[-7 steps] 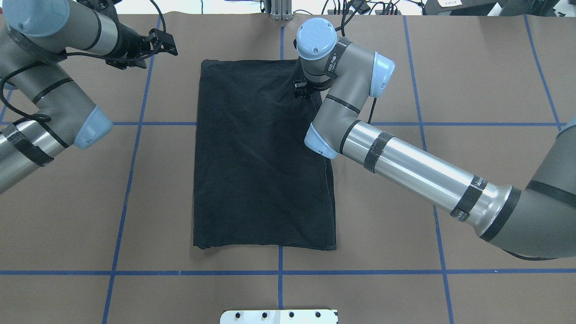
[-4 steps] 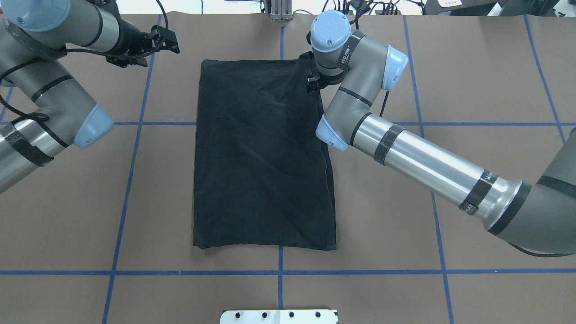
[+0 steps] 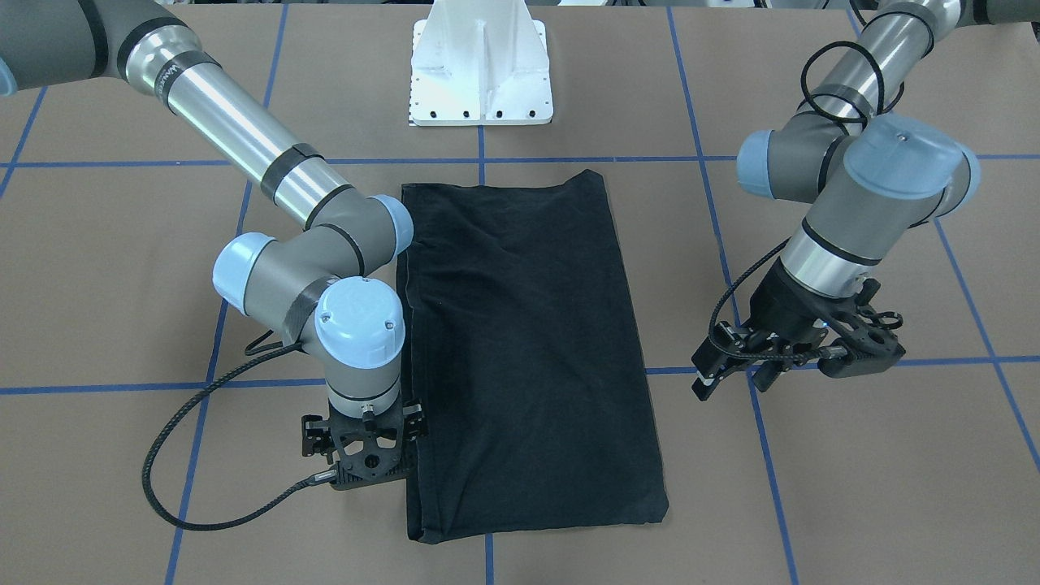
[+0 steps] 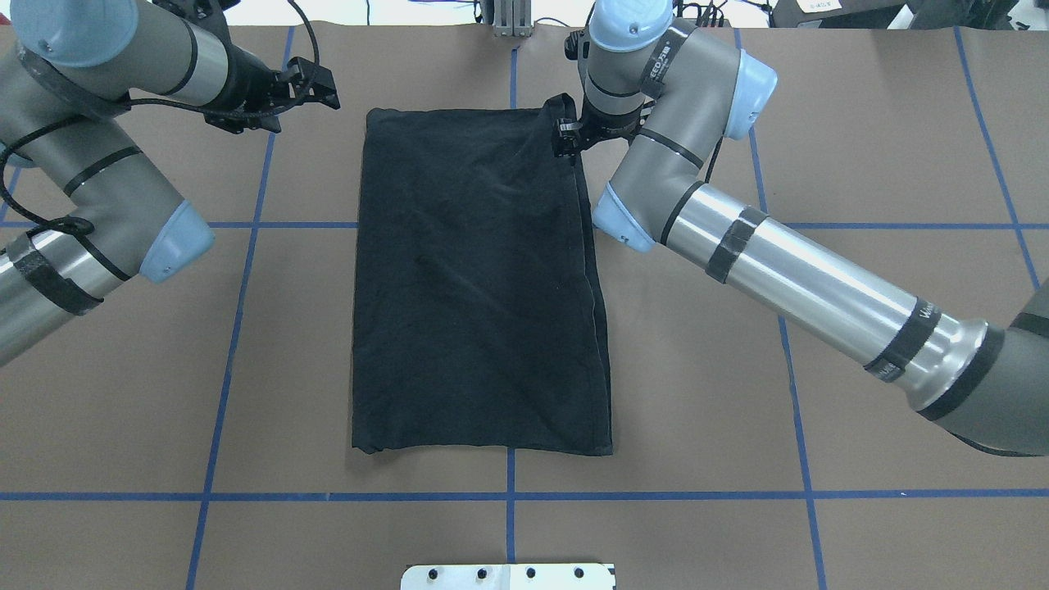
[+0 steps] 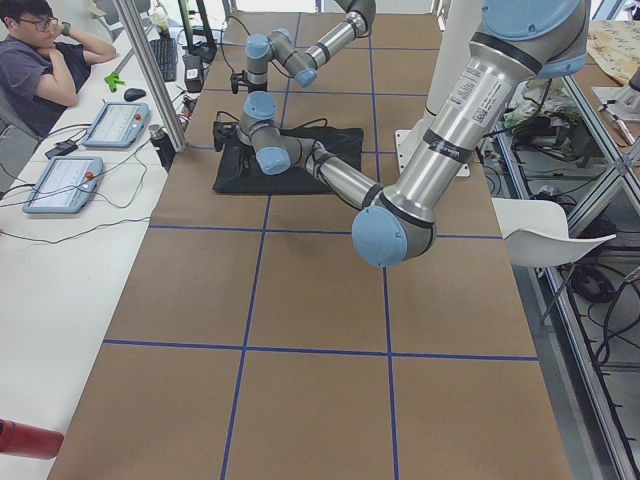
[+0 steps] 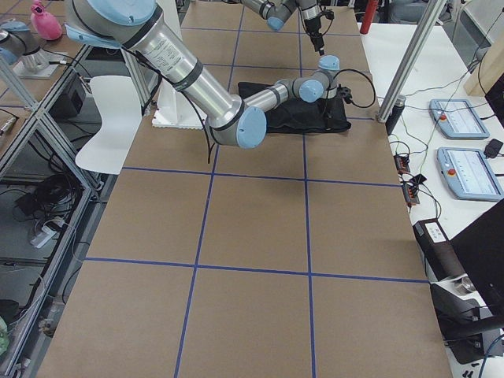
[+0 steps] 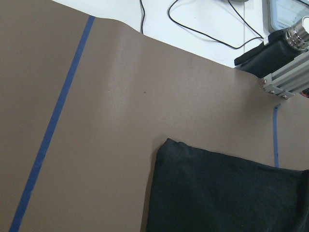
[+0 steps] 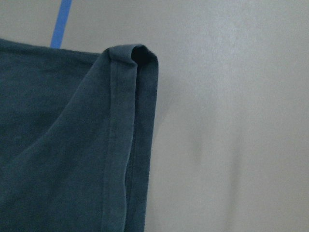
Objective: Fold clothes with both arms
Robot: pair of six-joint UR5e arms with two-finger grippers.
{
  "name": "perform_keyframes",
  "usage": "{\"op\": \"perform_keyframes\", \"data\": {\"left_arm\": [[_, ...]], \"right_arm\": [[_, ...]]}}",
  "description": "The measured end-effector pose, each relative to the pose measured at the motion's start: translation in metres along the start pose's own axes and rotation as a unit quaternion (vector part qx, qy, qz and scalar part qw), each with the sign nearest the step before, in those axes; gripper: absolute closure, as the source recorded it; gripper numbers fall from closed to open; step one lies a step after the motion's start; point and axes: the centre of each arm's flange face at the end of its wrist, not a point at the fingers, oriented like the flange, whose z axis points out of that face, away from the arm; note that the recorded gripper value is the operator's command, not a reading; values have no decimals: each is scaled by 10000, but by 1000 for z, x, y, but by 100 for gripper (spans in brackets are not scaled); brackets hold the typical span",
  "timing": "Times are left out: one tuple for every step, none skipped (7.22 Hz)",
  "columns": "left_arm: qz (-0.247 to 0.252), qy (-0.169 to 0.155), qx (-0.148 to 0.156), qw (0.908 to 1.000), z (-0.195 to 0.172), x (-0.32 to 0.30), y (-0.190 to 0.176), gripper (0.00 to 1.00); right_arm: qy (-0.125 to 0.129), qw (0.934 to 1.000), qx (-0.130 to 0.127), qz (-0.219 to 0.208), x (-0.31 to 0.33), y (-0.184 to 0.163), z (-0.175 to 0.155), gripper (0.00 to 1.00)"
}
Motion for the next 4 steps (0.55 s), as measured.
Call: {"op": "perform_keyframes", "data": {"left_arm": [[-77,123,-169,9998,-2,7,22,0],[-158,247,-339,9990,-9,12,49,0],[-318,345,-500,9976,-17,12,77,0],[-543,407,-660,9955,-22,11,105,0]], "right_arm": [[-237,9996,-90,105,5,17,-15,0],[-455,9984,-150,301,13,38,-29,0],[-684,9959,-196,566,22,62,-45,0],[-914,9924,-262,781,32,87,-61,0]]}}
